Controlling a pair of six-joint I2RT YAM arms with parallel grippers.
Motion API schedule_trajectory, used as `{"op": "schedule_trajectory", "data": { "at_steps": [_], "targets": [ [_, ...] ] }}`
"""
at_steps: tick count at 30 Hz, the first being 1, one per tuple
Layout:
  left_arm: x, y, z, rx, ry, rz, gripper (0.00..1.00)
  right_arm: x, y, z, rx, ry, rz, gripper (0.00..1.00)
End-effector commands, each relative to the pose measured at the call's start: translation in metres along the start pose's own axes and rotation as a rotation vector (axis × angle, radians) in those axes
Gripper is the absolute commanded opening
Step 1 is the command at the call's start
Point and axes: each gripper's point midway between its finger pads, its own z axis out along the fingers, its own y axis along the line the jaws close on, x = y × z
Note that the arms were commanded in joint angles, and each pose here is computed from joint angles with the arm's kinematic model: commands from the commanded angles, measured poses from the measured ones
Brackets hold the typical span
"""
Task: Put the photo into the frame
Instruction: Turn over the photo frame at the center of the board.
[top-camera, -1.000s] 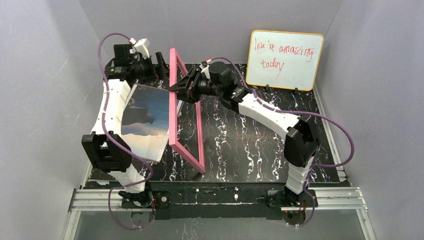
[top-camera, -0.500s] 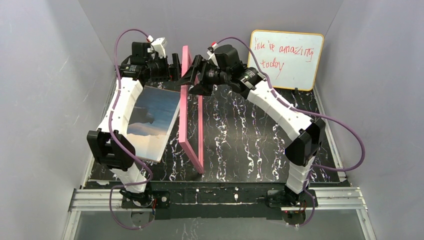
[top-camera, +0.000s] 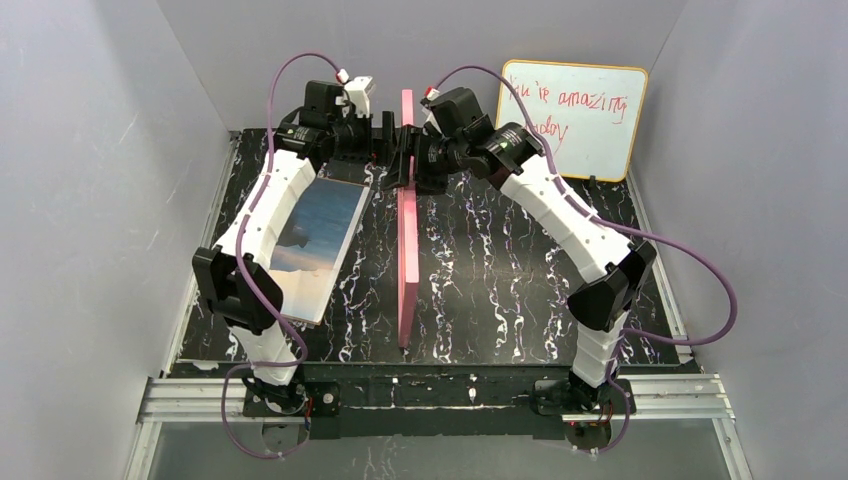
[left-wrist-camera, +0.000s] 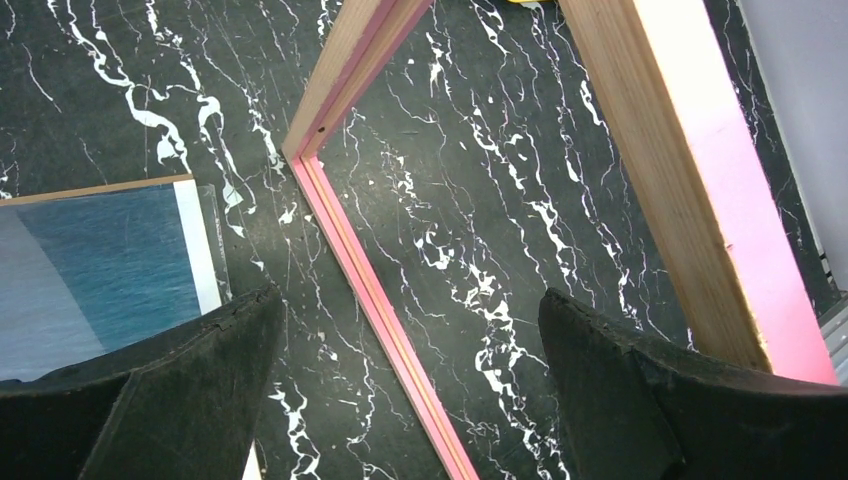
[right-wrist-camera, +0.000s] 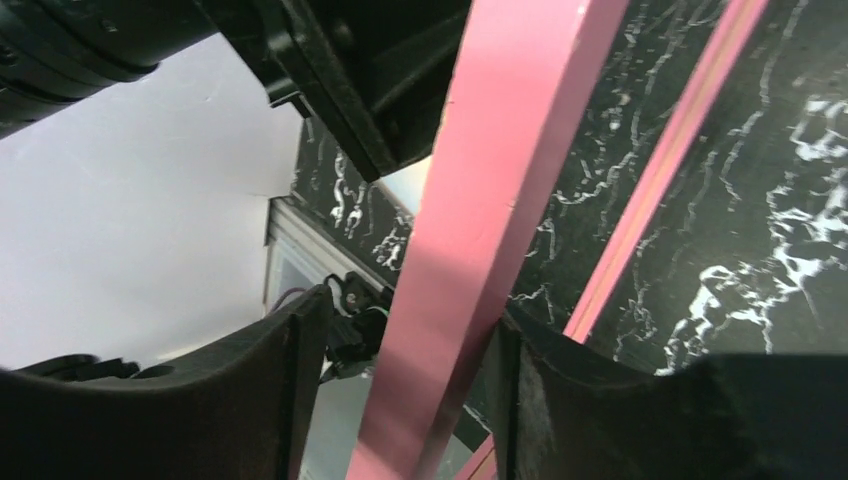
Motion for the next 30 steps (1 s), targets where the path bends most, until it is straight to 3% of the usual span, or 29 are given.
{"op": "schedule_trajectory", "data": {
  "at_steps": [1, 11, 21, 30],
  "targets": [
    [-0.011, -0.001, -0.005, -0.027, -0.024, 0.029, 0.98, -0.004, -0.018, -0.027, 0.125, -0.051, -0.078, 0.61],
    [0.024, 0.018, -0.002, -0.093, 0.049, 0.068, 0.98, 0.009, -0.089, -0.067, 0.434, -0.103, -0.148, 0.58],
    [0.068, 0.035, 0.003, -0.135, 0.152, 0.093, 0.98, 0.007, -0.107, -0.098, 0.562, -0.135, -0.197, 0.52],
    [0.11, 0.061, 0.01, -0.196, 0.251, 0.164, 0.98, 0.013, -0.121, -0.098, 0.596, -0.125, -0.194, 0.3]
  ]
}}
